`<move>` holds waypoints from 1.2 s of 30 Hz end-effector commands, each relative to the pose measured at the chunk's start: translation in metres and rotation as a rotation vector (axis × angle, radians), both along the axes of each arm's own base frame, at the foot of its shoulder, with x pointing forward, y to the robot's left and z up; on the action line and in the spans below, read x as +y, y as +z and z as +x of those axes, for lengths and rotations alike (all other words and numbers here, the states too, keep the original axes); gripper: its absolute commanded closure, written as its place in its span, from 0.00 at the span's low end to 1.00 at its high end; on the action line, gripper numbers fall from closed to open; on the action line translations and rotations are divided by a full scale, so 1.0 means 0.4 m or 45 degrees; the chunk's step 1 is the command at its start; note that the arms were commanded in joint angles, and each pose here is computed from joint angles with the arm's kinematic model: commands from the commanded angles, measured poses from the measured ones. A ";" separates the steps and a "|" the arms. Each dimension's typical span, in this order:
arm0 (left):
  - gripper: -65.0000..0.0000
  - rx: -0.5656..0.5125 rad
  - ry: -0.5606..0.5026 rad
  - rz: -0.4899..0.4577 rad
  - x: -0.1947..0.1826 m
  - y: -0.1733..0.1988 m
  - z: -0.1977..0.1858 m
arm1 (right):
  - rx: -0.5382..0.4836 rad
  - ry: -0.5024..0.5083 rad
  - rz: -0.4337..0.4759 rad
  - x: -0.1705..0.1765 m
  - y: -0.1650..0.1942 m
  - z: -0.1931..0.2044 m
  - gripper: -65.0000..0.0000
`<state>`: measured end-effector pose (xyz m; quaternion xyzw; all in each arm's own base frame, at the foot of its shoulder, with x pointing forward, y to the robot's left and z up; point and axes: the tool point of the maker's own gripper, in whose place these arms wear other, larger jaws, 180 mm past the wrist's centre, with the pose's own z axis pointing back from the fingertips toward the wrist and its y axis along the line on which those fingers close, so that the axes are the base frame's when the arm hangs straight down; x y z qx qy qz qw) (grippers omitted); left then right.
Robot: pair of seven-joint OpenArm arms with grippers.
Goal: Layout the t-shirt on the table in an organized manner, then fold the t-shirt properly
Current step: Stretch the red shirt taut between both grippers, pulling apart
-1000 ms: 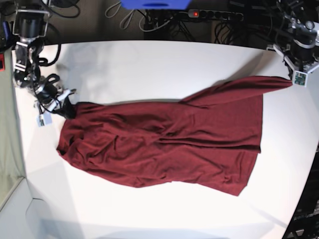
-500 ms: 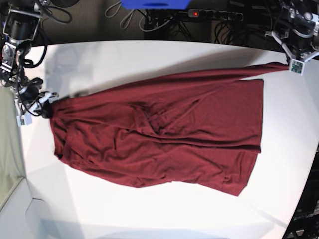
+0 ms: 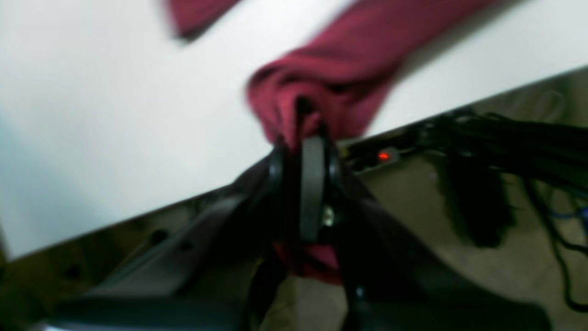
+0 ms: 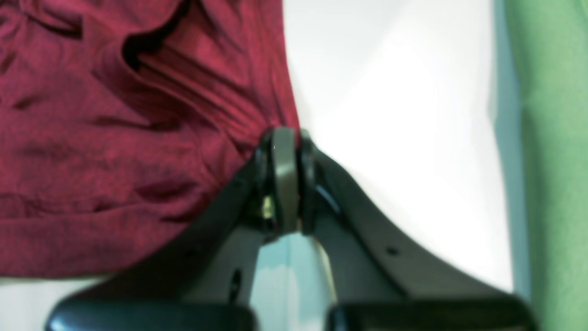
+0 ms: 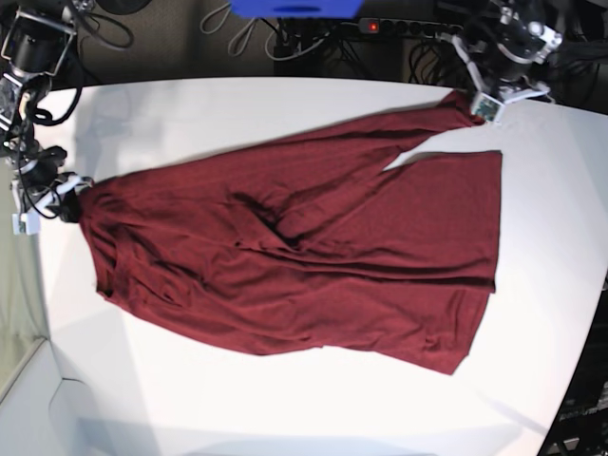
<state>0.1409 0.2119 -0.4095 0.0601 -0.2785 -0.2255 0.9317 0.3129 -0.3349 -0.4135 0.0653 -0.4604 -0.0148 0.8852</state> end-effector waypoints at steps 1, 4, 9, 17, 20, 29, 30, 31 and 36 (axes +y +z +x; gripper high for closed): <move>1.00 -0.028 -0.020 -0.004 -0.007 0.011 0.008 | -0.065 -0.015 -0.026 -0.028 0.043 0.020 1.00; 1.00 -0.052 -0.046 -0.015 -0.023 0.019 0.023 | -0.076 -0.043 -0.026 -0.046 0.050 0.016 1.00; 1.00 -0.193 -0.025 0.082 0.044 0.097 0.102 | -0.087 -0.070 -0.026 -0.062 0.057 0.013 1.00; 1.00 -0.509 0.172 0.207 0.194 0.265 0.261 | -0.082 -0.072 -0.024 -0.062 0.053 0.008 1.00; 1.00 -0.574 0.178 0.202 0.194 0.297 0.299 | -0.082 -0.072 -0.024 -0.062 0.053 0.008 1.00; 1.00 -0.544 0.118 0.172 0.152 0.275 0.301 | -0.078 -0.071 -0.024 -0.062 0.052 0.007 1.00; 1.00 -0.530 0.117 0.173 0.152 0.268 0.293 | -0.078 -0.071 -0.024 -0.062 0.052 0.007 1.00; 1.00 -0.513 0.117 0.172 0.152 0.258 0.284 | -0.080 -0.072 -0.024 -0.062 0.052 0.008 1.00; 1.00 -0.438 0.124 0.164 0.159 0.214 0.252 | -0.084 -0.072 -0.022 -0.060 0.054 0.011 1.00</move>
